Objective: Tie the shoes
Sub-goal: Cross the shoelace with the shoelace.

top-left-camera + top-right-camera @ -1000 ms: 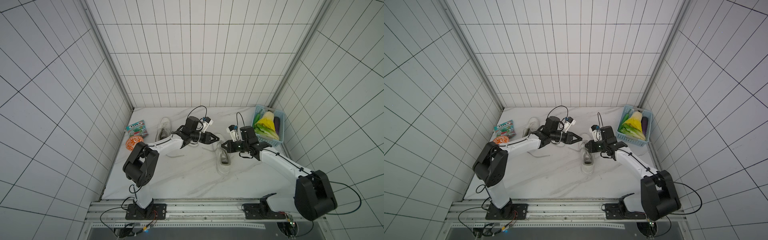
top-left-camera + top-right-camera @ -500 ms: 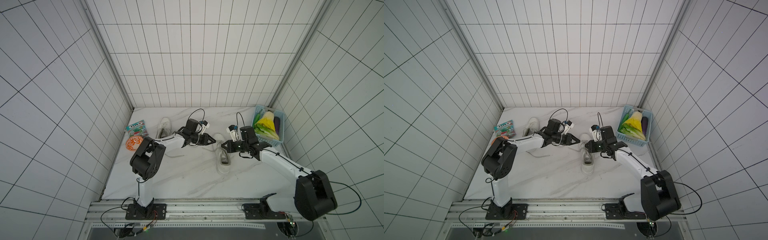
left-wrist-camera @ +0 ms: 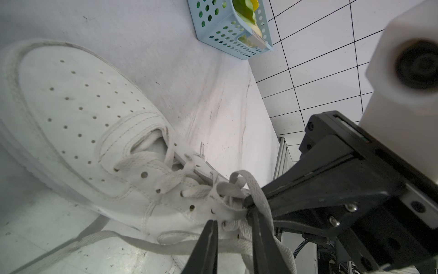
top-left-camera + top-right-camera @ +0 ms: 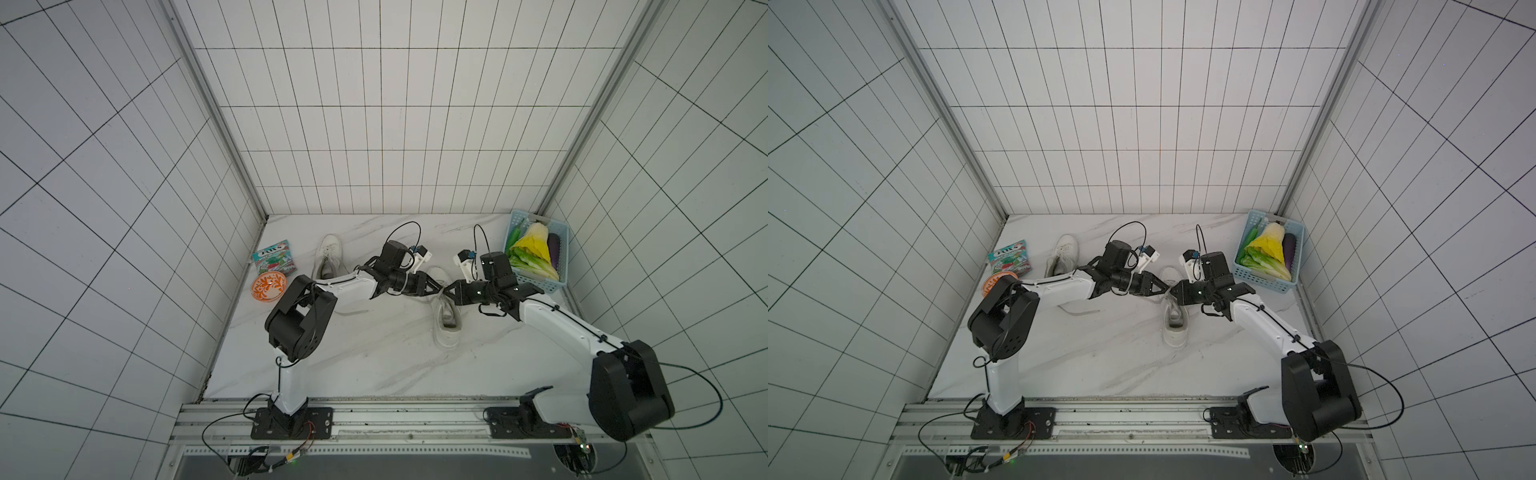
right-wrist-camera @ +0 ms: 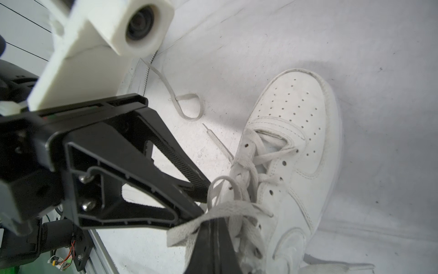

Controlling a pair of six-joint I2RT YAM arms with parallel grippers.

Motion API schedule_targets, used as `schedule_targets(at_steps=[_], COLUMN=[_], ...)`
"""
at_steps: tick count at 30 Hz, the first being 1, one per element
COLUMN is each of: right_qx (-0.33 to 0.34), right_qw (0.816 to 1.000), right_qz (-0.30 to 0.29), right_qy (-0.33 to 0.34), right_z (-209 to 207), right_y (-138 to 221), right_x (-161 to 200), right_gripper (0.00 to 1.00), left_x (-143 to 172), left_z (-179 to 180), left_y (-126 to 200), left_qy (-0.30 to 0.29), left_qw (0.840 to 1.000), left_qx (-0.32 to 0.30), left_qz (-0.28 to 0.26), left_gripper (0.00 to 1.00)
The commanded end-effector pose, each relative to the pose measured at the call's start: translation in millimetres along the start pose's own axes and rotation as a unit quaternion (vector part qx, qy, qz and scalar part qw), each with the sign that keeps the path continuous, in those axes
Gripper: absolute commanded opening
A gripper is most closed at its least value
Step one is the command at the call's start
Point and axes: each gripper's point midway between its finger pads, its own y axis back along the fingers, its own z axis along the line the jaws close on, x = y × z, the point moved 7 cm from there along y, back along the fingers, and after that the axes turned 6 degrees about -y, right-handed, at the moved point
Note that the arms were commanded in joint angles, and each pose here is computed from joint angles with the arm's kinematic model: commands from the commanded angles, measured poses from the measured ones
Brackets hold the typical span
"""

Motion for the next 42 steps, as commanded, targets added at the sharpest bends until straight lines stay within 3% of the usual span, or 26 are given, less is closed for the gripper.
schedule_targets(at_steps=[1,23,27,33,42], right_qx=[-0.006,-0.010,-0.009,0.002,0.076], right_qw=[1.000,1.000,1.000,1.000,0.995], right_qz=[-0.008,-0.009,-0.010,-0.021,-0.049], right_qy=[0.003,0.003,0.003,0.006,0.036], right_z=[3,5,4,6,11], right_y=[2,3,3,10,61], right_x=[-6,-5,-5,-8,-2], right_gripper=[0.00,0.00,0.00,0.00,0.41], left_x=[-10,-14,-14,-15,-18], left_z=[-6,5,1,-1,-5], left_y=[-2,-12,-13,-10,1], left_qy=[-0.014,0.011,0.008,0.006,-0.011], left_qw=[1.000,1.000,1.000,0.999,0.999], left_qx=[0.013,0.007,0.017,0.024,0.015], left_qz=[-0.012,-0.020,-0.017,-0.021,-0.038], left_gripper=[0.24,0.28,0.21,0.00,0.00])
